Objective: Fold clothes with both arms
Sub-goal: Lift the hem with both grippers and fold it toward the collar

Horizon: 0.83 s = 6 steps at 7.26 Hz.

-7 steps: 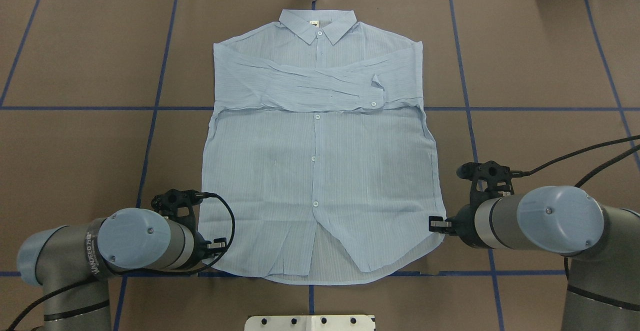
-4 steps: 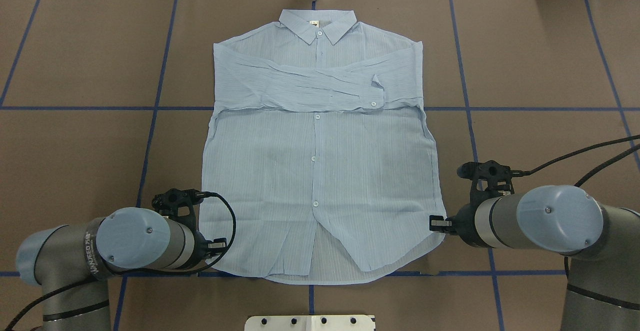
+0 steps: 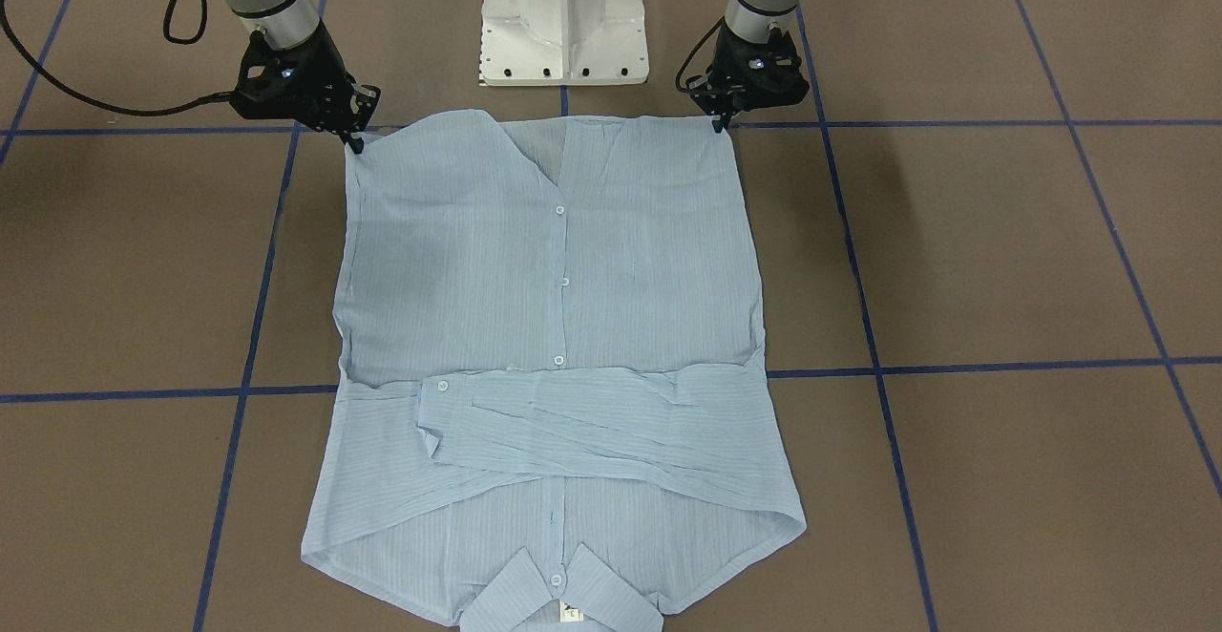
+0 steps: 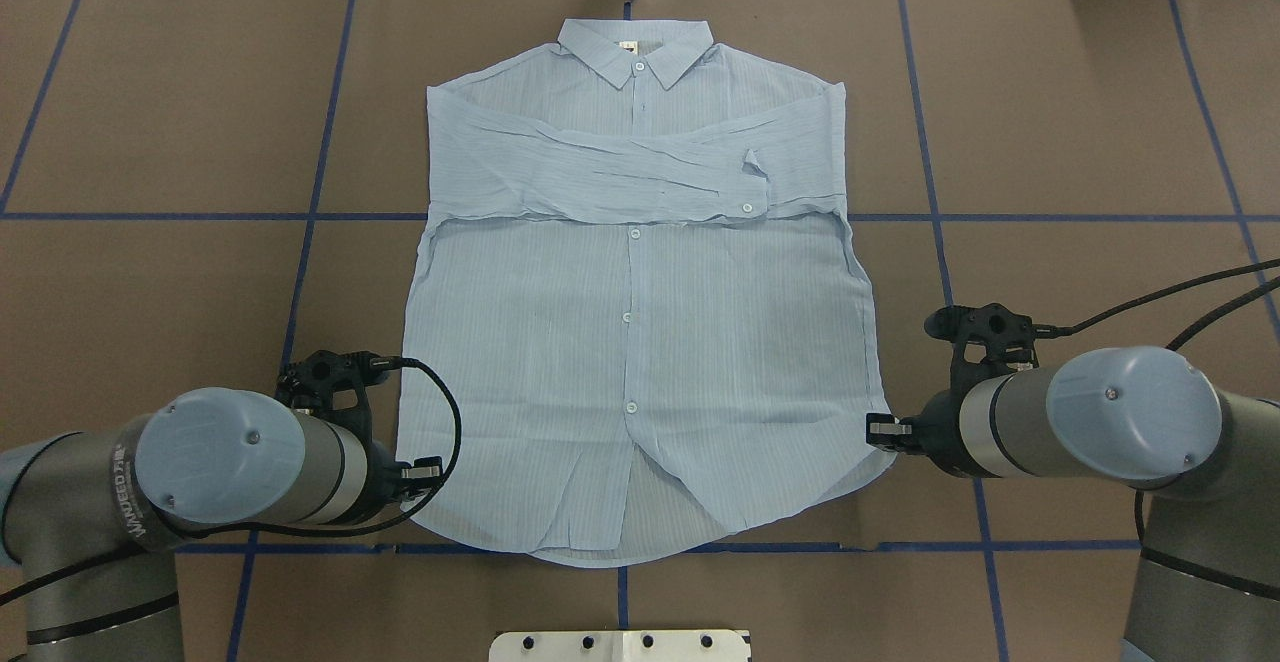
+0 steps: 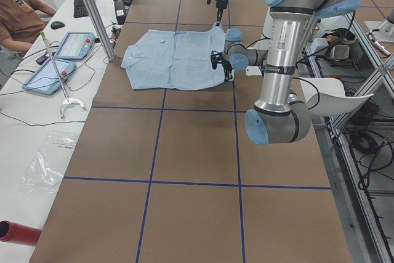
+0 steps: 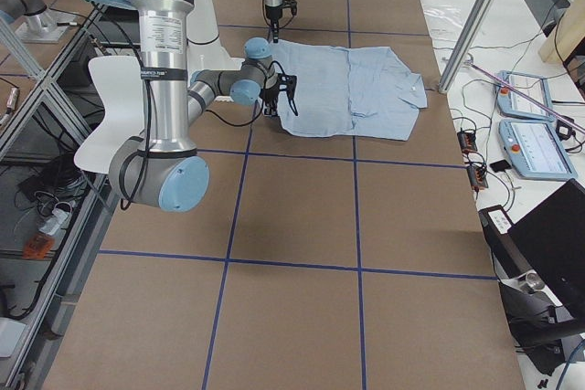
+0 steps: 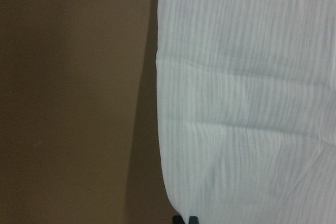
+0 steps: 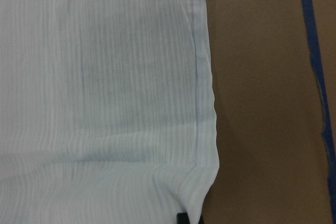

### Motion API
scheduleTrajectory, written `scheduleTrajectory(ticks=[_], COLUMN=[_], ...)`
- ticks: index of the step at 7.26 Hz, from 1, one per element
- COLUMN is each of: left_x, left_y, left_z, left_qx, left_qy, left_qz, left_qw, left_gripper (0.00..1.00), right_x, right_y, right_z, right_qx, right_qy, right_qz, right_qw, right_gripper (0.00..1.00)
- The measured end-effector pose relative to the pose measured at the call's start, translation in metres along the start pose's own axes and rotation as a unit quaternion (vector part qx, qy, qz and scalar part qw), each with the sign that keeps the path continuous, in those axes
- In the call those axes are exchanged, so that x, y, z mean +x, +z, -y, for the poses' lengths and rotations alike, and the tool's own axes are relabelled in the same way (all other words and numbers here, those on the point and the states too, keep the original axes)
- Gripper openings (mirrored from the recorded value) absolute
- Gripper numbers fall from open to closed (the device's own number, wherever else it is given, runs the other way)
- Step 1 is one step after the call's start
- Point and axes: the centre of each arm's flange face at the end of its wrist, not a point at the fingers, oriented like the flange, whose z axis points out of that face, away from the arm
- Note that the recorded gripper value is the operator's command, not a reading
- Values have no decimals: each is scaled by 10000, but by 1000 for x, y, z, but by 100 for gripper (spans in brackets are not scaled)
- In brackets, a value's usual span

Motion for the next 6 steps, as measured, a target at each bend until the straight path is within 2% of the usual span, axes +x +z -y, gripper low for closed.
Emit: scheduleTrajectory(ticks=[2, 6], left_x=[-4, -3], left_y=[-10, -15], left_z=[13, 17], left_qx=[102, 135], left_qy=[164, 216], left_qz=[29, -2], left_qw=[9998, 9997], left_gripper=[0, 0], right_x=[7, 17], right_y=[-10, -25], right_z=[17, 41], right_qx=[-88, -144], right_qy=[159, 397], right_qz=[58, 129], right_qw=[9998, 9990], right_gripper=[0, 0])
